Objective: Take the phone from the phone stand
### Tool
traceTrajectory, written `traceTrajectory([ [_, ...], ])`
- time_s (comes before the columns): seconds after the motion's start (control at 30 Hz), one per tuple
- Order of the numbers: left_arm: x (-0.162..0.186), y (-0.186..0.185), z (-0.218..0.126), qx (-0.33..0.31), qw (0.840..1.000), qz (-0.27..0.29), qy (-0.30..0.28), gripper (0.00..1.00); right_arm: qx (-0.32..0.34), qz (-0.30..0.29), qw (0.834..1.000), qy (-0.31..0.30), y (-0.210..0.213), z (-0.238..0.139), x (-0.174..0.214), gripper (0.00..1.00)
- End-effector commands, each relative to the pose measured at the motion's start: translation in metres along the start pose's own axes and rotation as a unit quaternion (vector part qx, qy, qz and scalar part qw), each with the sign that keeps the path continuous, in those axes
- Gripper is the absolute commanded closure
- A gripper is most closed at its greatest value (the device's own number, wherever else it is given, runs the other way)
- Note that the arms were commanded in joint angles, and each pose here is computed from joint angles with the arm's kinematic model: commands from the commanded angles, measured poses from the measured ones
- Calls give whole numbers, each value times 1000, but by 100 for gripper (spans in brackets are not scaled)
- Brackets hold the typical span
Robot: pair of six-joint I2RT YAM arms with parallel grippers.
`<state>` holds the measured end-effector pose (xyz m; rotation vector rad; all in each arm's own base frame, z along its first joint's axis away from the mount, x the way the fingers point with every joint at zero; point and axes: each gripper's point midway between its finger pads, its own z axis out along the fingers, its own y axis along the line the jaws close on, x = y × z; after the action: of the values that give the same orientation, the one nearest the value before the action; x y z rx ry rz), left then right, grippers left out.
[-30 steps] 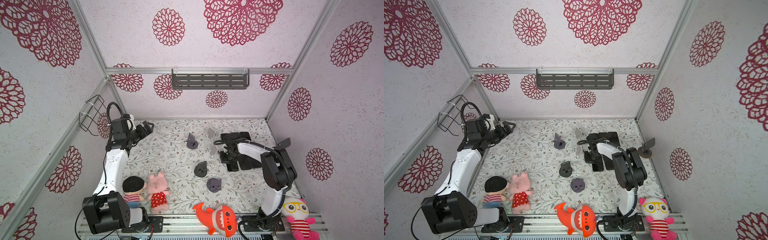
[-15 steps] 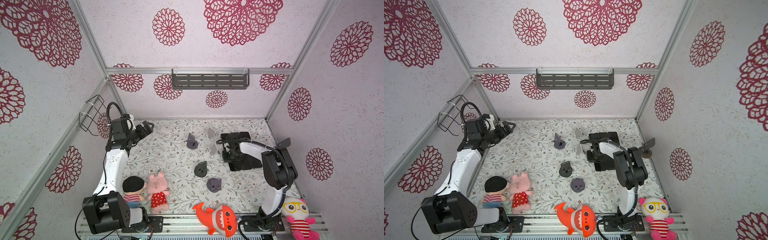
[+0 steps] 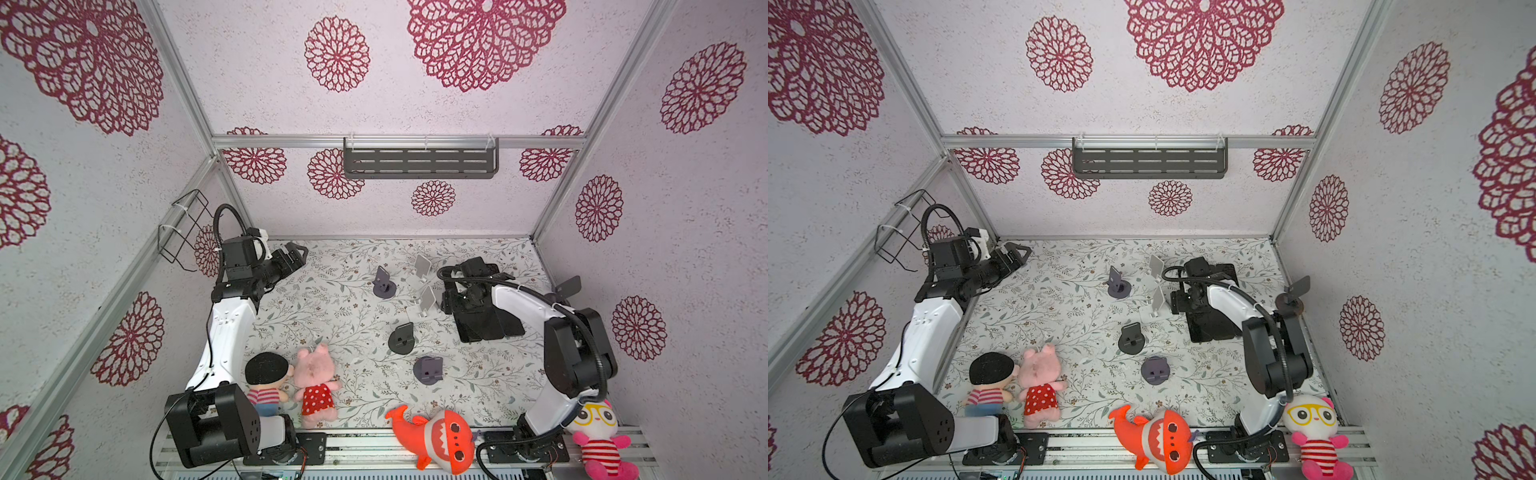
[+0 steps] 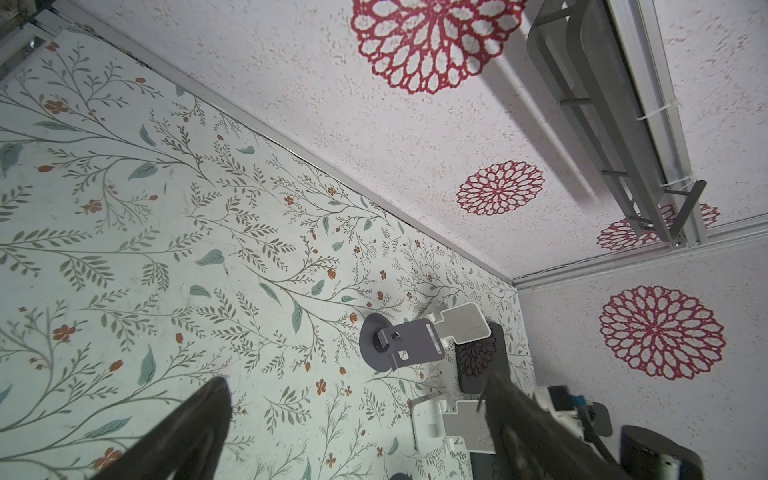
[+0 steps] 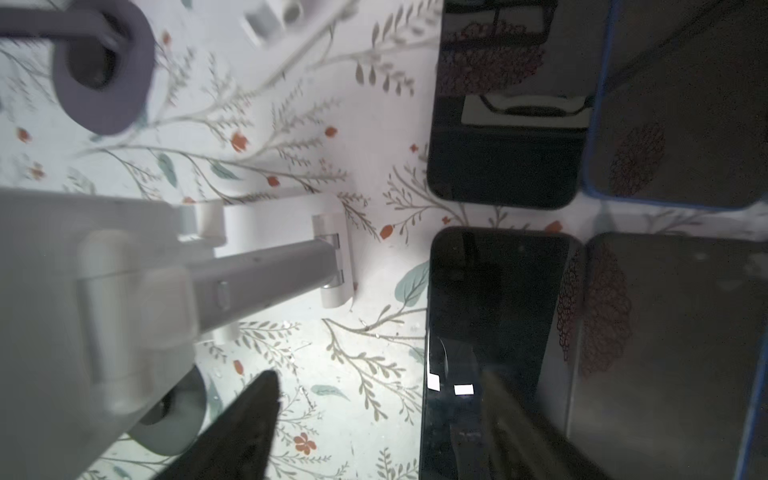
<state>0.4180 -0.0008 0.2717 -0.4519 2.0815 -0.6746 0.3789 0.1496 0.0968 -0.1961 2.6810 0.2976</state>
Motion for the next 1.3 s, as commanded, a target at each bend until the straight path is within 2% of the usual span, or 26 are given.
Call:
traceTrajectory([
  [0.0,-6,6,1,-9,1000,15,-13,2,22,-27,997,-71,-9,-34,-29,1],
  [0.17,-9,9,3,-10,999,27,-46,3,14,-33,989,-145,-7,-76,-49,1],
  [0.23,-6,12,5,-34,996,47,-61,3,22,-31,980,-194,-12,-91,-57,1],
  [0.33,2,19,6,-96,988,95,-72,3,60,-28,960,-272,-27,-109,-64,1],
  [0.47,15,39,-2,-152,980,91,-91,3,113,-32,933,-340,-50,-123,-58,1],
  [0.53,18,55,-14,-187,969,100,-128,3,162,-20,917,-364,-70,-127,-48,1],
  [0.63,22,68,-29,-195,952,123,-200,3,211,-24,900,-381,-89,-127,-31,1],
  [0.73,40,84,-35,-204,943,141,-221,3,242,-27,892,-382,-105,-118,-15,1],
  [1.03,76,137,-22,-283,916,206,-194,3,247,-28,882,-401,-125,-86,12,1],
  [1.13,73,145,-13,-291,908,221,-205,3,256,-32,875,-410,-133,-80,12,1],
  [1.2,73,143,-5,-282,911,228,-194,3,255,-35,869,-423,-135,-78,11,1],
  [1.27,66,141,0,-278,906,242,-210,3,245,-27,861,-445,-137,-78,10,1],
])
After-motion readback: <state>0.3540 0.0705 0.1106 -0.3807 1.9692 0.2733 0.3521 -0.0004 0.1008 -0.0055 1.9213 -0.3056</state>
